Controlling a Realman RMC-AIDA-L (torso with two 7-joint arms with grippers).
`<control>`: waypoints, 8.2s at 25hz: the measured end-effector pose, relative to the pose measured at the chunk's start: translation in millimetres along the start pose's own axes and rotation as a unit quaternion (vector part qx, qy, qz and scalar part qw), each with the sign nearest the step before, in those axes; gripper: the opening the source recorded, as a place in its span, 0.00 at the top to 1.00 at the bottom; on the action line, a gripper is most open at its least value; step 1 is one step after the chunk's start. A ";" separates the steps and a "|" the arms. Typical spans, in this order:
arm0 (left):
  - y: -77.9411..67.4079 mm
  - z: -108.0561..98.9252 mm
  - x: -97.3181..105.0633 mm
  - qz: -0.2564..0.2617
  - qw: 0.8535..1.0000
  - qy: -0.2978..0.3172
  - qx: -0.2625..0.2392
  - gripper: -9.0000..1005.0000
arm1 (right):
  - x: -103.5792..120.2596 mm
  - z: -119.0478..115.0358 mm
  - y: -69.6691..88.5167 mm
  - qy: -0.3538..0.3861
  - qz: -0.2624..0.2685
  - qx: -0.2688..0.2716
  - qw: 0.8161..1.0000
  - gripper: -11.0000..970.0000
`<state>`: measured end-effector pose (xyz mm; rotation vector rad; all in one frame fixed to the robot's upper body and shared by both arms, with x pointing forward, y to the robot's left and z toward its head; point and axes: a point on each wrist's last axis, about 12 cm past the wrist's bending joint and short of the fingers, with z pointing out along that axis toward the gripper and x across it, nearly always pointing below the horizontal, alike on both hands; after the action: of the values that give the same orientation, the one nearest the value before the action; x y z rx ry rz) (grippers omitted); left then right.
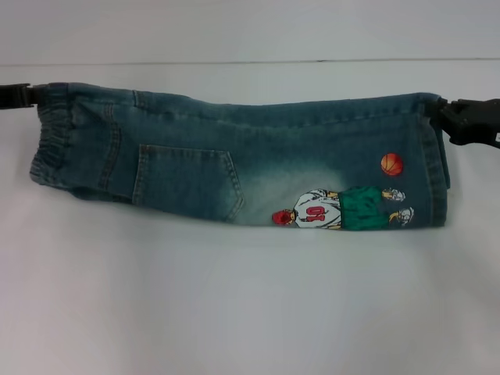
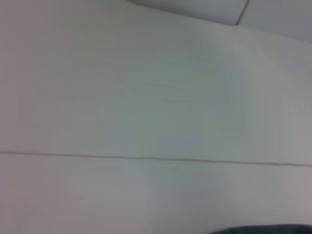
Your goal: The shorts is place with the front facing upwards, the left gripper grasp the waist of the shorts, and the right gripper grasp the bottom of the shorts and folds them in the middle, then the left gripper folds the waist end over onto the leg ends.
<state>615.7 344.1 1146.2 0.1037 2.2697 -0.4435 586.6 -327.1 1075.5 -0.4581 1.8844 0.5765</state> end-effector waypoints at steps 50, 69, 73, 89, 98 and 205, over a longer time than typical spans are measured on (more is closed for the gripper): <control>-19.3 42.5 8.5 0.075 0.996 0.002 -0.051 0.21 | -4.7 53.1 9.1 0.085 -0.007 0.051 0.995 0.40; -32.7 13.1 11.3 0.094 0.991 -0.034 0.093 0.10 | -31.8 -8.3 18.7 -0.011 0.024 -0.129 0.991 0.08; -28.9 0.7 14.8 0.087 0.985 -0.050 0.142 0.10 | -39.0 -33.2 31.5 -0.037 -0.001 -0.230 0.973 0.08; -17.6 -12.8 40.5 0.100 0.981 0.052 0.155 0.10 | 1.3 -46.3 63.4 0.030 -0.067 -0.337 0.939 0.09; 20.3 -7.8 32.9 0.102 0.988 0.109 -0.025 0.10 | 7.7 -35.0 67.1 0.048 -0.069 -0.327 0.941 0.09; -186.2 -20.2 -114.9 0.215 0.924 0.009 0.315 0.91 | 39.9 120.8 159.2 -0.029 -0.118 -0.056 0.991 0.95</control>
<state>638.9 184.8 1295.7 0.9137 1.9570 -0.9115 573.1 -129.4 1027.9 -0.7196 1.7178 0.5329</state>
